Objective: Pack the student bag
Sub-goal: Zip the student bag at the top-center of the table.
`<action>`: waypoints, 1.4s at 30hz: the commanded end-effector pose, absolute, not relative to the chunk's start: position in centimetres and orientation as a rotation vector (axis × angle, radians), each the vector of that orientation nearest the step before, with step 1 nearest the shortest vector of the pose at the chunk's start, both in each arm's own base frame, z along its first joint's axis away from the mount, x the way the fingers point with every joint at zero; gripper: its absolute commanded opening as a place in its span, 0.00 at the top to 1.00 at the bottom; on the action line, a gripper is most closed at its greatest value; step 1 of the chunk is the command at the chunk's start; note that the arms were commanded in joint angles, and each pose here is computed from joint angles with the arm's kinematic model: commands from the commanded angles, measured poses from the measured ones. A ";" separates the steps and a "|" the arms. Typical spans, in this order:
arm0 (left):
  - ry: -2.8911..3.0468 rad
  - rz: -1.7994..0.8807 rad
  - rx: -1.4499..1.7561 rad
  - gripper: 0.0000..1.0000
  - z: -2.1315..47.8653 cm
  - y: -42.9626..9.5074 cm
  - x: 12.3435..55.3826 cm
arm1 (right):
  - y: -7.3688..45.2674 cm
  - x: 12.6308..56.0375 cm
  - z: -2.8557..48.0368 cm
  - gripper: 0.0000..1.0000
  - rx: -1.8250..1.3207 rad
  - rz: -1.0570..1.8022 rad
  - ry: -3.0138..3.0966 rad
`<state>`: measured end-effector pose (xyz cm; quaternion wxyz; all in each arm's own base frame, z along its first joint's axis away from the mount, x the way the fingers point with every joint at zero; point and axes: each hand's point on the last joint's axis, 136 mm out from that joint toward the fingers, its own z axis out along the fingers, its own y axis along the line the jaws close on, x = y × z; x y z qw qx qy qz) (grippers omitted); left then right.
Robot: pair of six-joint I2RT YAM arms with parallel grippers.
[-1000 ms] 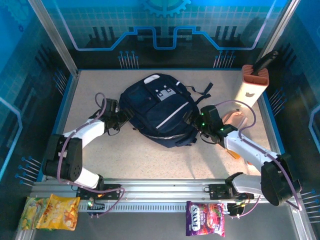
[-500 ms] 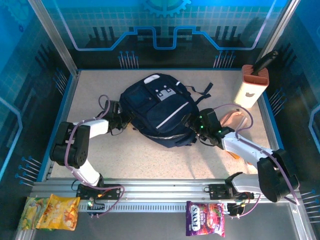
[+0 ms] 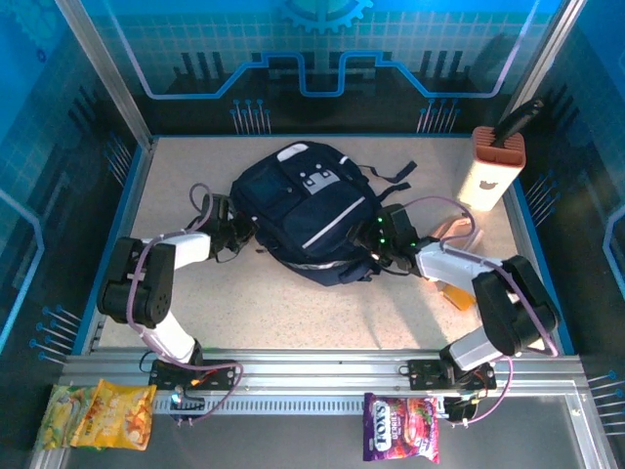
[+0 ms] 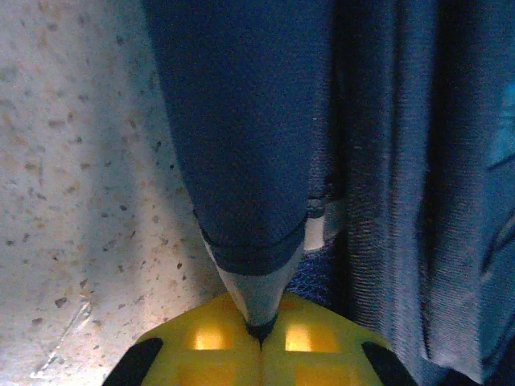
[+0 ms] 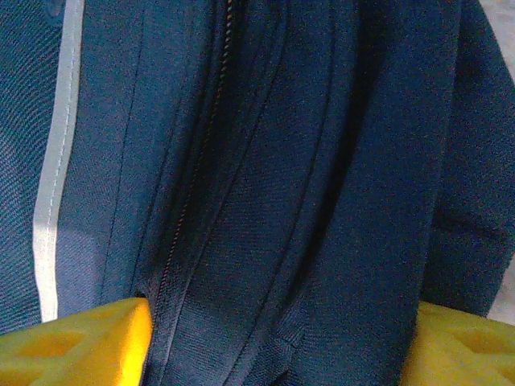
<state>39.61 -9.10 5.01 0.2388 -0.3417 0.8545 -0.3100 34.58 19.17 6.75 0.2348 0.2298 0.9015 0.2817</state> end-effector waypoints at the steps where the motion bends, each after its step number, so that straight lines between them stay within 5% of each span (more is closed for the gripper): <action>1: 2.306 -0.937 -0.833 1.00 7.7 -10.4 39.1 | 21.1 36.5 6.8 0.26 0.487 0.808 2.500; 11: 2.242 -1.075 -0.751 1.00 11.4 -12.0 38.2 | 19.4 42.0 9.9 0.26 0.254 0.567 2.457; 16: 2.215 -1.091 -0.795 1.00 11.6 -12.1 38.2 | 16.3 39.0 13.0 0.09 0.257 0.416 2.440; 22: 2.203 -1.150 -0.764 1.00 12.8 -13.5 38.9 | 17.9 33.8 14.8 0.07 0.172 0.372 2.488; 34: 2.262 -1.170 -0.658 1.00 13.2 -15.9 38.7 | 32.9 28.1 14.8 0.26 -0.072 0.601 2.413; 42: 2.304 -1.162 -0.602 1.00 12.9 -16.1 37.9 | 37.6 27.9 13.4 0.43 -0.036 0.559 2.365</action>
